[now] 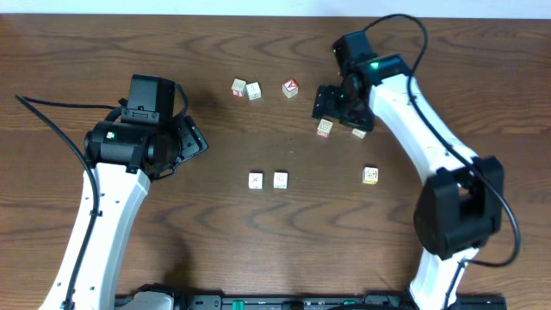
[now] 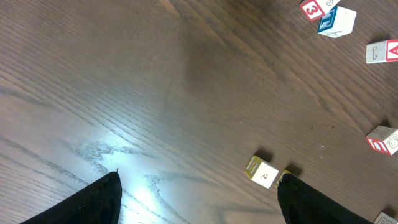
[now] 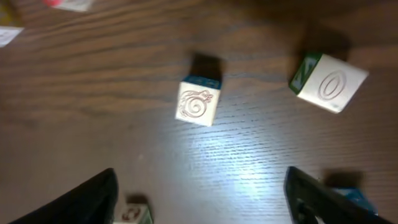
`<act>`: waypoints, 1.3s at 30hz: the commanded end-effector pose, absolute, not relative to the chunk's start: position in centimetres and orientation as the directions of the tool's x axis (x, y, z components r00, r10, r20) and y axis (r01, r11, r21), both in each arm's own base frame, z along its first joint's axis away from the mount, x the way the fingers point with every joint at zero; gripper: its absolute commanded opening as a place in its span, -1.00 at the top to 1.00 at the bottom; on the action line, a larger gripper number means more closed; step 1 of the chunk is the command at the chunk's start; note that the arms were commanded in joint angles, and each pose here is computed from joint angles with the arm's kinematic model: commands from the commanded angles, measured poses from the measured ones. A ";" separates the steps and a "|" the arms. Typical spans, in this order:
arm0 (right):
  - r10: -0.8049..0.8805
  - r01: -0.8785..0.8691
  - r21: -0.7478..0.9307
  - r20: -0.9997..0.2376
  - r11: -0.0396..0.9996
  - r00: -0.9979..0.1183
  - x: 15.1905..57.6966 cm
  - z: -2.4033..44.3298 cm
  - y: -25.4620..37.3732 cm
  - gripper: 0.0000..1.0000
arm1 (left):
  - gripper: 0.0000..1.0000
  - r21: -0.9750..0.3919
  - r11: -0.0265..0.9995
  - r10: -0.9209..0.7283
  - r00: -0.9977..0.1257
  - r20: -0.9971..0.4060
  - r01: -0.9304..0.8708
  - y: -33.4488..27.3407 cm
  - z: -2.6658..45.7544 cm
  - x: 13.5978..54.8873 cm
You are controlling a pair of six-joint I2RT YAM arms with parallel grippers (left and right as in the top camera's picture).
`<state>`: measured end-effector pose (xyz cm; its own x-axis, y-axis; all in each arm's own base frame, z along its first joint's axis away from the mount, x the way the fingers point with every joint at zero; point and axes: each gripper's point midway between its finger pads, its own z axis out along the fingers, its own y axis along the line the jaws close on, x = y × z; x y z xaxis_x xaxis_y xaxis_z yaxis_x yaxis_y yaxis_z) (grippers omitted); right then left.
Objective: Lift 5 blocks
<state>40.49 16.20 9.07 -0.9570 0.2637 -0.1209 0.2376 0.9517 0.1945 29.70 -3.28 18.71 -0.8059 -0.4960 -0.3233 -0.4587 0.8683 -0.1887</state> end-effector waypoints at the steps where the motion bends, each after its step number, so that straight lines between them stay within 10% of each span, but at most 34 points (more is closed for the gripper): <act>1: 0.372 0.355 0.170 -0.087 0.919 -0.924 40.8 7.3 16.4 -0.61 | -0.62 -0.173 0.868 -0.497 -0.801 -0.334 -0.466 -2.8 18.8 29.7; 39: 0.355 0.347 0.090 -0.100 0.933 -0.929 41.9 0.7 17.0 0.06 | -0.62 -0.173 0.868 -0.497 -0.801 -0.334 -0.466 -2.8 18.8 29.7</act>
